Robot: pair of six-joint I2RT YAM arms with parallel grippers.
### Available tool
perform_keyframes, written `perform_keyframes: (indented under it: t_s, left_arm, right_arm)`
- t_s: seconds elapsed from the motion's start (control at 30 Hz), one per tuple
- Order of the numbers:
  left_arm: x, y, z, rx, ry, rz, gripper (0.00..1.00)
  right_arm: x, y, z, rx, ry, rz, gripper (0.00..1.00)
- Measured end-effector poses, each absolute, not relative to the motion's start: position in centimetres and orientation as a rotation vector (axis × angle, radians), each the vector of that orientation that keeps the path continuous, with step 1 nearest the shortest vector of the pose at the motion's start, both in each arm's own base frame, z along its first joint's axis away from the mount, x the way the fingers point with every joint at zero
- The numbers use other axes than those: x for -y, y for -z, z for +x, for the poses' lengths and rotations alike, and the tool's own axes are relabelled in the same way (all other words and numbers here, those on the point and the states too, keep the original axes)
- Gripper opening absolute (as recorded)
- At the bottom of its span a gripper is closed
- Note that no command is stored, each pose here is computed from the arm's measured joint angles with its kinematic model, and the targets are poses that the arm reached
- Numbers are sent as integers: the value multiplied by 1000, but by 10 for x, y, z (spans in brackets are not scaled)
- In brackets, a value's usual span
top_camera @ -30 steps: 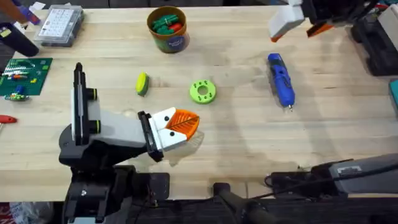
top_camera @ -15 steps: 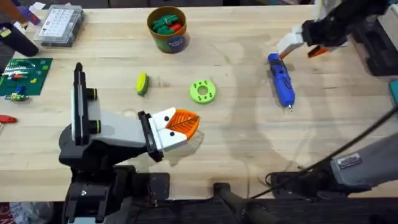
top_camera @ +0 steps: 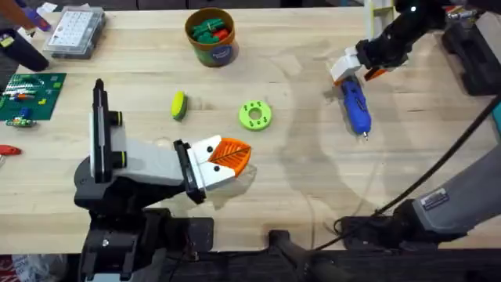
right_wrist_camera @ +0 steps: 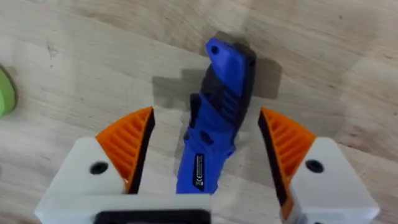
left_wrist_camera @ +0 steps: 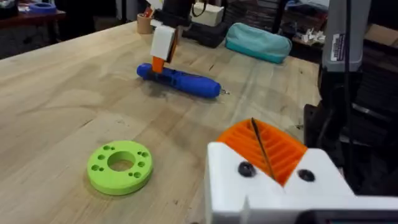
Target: Pick up the gripper from the table and insert it into the empty holder that is missing its gripper. Then pick up a screw, insert it into the mounting hole, and use the screwdriver to tighten it. Finally, clean up the table by picking up the vegetable and placing it into the bucket.
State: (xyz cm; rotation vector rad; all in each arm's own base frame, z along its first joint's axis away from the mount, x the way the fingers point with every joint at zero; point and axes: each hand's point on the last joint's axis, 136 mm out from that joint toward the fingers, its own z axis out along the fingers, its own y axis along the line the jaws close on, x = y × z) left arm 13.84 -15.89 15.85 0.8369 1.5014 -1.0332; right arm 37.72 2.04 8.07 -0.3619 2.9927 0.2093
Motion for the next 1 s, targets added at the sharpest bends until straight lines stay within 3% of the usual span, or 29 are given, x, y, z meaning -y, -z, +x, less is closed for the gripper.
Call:
perform_keyframes:
  t_s: [0.9, 1.0]
  left_arm:
    - [159, -159, 138, -1501, 1033, 837, 4]
    - [159, -159, 138, -1501, 1033, 837, 4]
  right_arm:
    - [-16, -38, 369, -3062, -181, -340, 997]
    - [-13, -37, 370, -3061, -154, -340, 852]
